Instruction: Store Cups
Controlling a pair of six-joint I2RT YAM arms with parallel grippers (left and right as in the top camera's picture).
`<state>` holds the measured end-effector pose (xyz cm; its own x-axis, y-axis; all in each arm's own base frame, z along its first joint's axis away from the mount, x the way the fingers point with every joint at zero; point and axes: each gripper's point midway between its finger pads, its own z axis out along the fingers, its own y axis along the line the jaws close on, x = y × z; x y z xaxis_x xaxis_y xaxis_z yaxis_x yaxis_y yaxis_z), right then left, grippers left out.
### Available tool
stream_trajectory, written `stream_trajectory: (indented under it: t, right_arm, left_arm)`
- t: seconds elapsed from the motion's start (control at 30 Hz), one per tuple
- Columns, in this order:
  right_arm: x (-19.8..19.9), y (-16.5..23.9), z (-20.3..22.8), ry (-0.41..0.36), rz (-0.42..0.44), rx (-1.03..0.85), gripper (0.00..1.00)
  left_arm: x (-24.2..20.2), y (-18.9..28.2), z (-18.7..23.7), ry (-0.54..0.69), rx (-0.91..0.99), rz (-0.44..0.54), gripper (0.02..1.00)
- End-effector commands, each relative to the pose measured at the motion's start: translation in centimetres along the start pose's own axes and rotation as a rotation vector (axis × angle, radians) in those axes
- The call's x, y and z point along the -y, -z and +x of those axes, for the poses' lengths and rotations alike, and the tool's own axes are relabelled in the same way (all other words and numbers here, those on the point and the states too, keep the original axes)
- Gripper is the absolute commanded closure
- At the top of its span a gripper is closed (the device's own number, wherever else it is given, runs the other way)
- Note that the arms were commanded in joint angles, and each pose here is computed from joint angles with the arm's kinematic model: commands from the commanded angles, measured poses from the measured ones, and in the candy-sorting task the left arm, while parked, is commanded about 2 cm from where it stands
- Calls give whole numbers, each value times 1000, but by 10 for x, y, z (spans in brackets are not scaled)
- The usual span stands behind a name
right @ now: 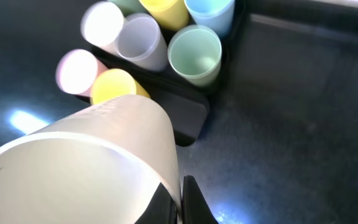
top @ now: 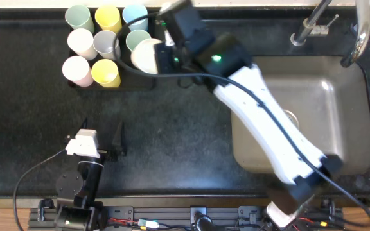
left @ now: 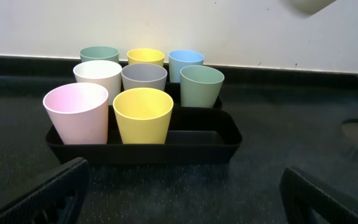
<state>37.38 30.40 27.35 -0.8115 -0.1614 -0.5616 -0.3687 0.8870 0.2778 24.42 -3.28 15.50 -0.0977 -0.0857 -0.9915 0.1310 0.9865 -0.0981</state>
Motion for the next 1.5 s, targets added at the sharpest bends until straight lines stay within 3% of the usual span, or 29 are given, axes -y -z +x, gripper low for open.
stream_trajectory:
  t: [0.03, 0.37, 0.77, 1.07, 1.5]
  right_arm:
    - [1, -49, 6, -76, 49, -60, 956]
    - [9, -102, 30, -80, 90, -158, 958]
    - [7, -138, 41, -77, 56, -203, 958]
    - [2, -146, 27, -74, 33, -143, 956]
    - [4, -170, 42, -90, 45, -182, 956]
  left_arm:
    - [-2, 0, 0, -18, 1, -6, 18]
    - [-2, 0, 0, -18, 1, -6, 18]
    - [-2, 0, 0, -18, 1, -6, 18]
    - [-2, 0, 0, -18, 1, -6, 20]
    - [-2, 0, 0, -18, 1, -6, 18]
